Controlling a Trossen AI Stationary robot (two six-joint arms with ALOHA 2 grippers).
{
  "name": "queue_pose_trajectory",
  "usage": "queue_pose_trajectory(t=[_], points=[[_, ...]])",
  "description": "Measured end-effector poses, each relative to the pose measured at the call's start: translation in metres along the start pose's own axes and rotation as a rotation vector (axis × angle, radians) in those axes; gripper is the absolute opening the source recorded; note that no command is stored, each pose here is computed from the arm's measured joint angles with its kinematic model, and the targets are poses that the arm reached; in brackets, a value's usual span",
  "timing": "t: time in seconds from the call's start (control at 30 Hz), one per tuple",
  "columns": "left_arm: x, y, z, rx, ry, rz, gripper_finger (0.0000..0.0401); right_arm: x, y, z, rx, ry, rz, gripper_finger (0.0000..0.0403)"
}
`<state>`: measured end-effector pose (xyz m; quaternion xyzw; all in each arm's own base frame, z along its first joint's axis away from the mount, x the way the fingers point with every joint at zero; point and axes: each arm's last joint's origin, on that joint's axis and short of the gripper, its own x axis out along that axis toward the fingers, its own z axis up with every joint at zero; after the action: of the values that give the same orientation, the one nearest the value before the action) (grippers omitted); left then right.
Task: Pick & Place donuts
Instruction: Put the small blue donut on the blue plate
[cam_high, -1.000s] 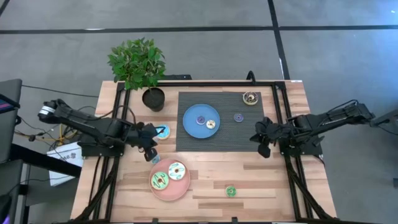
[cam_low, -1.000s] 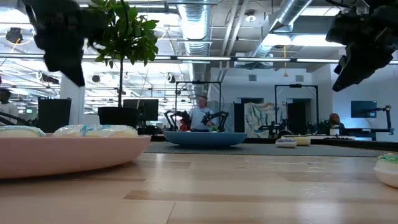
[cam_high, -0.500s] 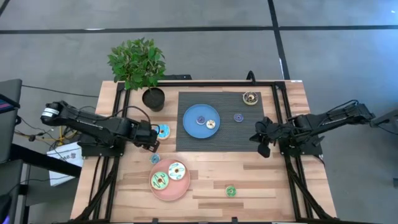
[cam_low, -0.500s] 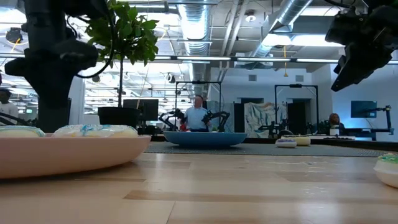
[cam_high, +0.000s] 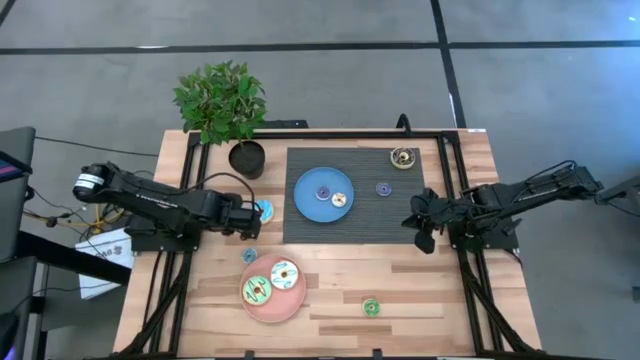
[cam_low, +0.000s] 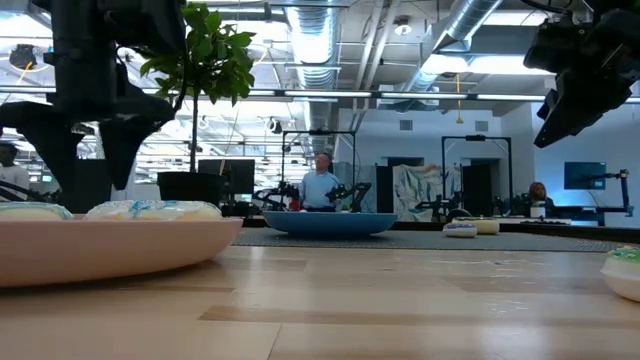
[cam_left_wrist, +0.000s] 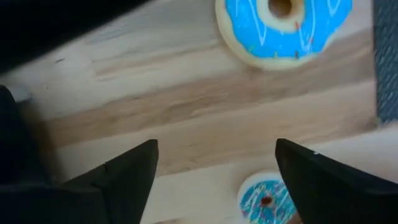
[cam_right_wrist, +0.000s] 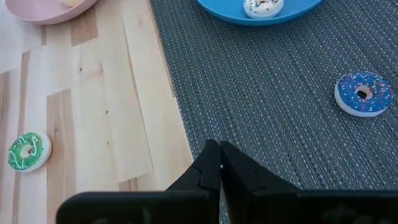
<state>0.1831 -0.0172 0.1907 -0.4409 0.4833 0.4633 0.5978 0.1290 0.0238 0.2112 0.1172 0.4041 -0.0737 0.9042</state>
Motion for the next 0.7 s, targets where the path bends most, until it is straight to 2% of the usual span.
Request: queue_pose_trajectory(t=[0.17, 0.37, 0.57, 0.7], points=[[0.000, -0.003, -0.001, -0.165, 0.010, -0.032, 0.0331, 0.000, 0.000, 0.000, 0.000, 0.001, 0.002, 0.0000], [-0.004, -0.017, -0.014, -0.337, -0.051, -0.188, 0.0331, 0.000, 0.000, 0.000, -0.001, 0.008, -0.001, 0.0000], [0.000, -0.025, -0.034, -0.420, -0.031, -0.228, 0.0331, 0.001, -0.001, -0.003, -0.011, 0.037, -0.013, 0.0000], [0.004, -0.041, -0.048, -0.435, -0.045, -0.191, 0.0331, 0.001, -0.001, -0.003, -0.014, 0.041, -0.015, 0.0000]])
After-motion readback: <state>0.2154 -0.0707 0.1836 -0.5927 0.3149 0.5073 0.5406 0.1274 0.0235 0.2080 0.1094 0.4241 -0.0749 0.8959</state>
